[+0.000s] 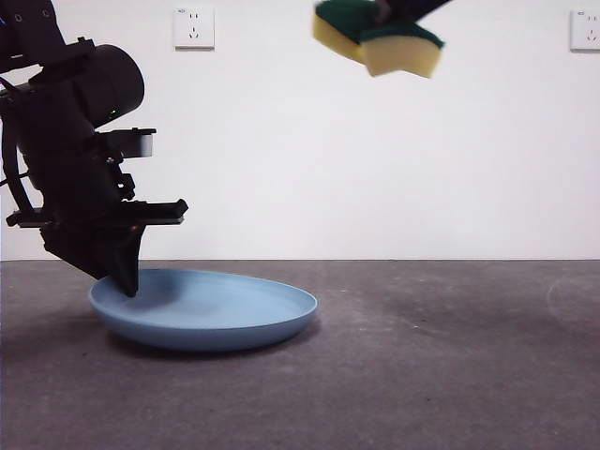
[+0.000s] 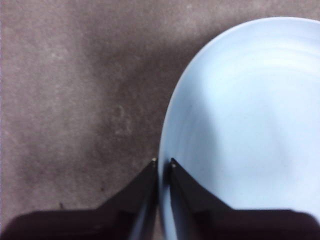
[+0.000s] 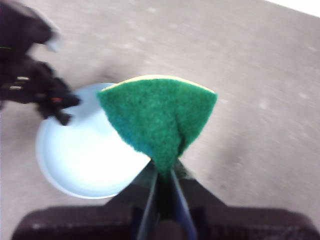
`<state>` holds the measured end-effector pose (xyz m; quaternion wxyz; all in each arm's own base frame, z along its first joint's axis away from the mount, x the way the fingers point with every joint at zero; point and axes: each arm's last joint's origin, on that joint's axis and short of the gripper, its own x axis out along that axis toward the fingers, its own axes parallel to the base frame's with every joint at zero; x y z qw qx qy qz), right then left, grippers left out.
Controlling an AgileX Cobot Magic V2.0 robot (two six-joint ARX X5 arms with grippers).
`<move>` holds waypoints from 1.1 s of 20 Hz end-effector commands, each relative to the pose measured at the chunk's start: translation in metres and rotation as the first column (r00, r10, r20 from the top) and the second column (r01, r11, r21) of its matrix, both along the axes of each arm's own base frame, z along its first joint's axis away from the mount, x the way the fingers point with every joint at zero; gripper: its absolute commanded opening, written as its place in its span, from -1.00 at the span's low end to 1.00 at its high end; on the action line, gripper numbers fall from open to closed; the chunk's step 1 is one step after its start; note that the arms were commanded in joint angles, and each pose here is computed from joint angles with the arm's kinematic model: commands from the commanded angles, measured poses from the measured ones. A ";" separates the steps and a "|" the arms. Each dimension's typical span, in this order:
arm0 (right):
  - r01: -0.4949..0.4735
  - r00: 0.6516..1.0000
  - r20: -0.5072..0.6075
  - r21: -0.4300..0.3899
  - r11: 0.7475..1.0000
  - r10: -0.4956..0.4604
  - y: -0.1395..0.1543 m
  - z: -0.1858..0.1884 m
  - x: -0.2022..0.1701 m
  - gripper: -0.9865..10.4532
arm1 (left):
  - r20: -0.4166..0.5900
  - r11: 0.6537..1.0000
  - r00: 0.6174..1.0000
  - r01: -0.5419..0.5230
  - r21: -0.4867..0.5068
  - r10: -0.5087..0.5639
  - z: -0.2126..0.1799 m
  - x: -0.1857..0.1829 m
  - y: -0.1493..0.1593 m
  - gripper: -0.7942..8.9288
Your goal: Pick up the plate,pick up the cloth,clean the plate with the cloth
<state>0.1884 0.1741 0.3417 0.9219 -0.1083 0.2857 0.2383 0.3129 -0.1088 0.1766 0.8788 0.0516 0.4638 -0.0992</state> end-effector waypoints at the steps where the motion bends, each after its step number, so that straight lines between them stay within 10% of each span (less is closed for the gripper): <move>1: 0.042 0.999 -0.022 -0.015 0.999 -0.042 -0.003 -0.008 0.010 -0.86 | -0.007 1.000 1.000 0.013 0.018 -0.013 -0.002 -0.001 0.000 -0.32; 10: 0.134 0.960 -0.237 -0.077 0.988 -0.148 -0.010 -0.061 0.066 -0.86 | 0.251 0.979 0.966 0.115 -0.169 -0.070 0.097 -0.053 -0.007 -0.31; 19: 0.127 0.838 -0.499 -0.215 0.968 -0.221 -0.005 -0.161 0.112 -0.81 | 0.474 0.937 0.877 0.227 -0.265 -0.078 0.175 -0.144 0.018 -0.32; 22: 0.129 0.819 -0.523 -0.233 0.964 -0.236 -0.004 -0.172 0.115 -0.36 | 0.476 0.938 0.876 0.225 -0.263 -0.077 0.178 -0.156 0.024 -0.32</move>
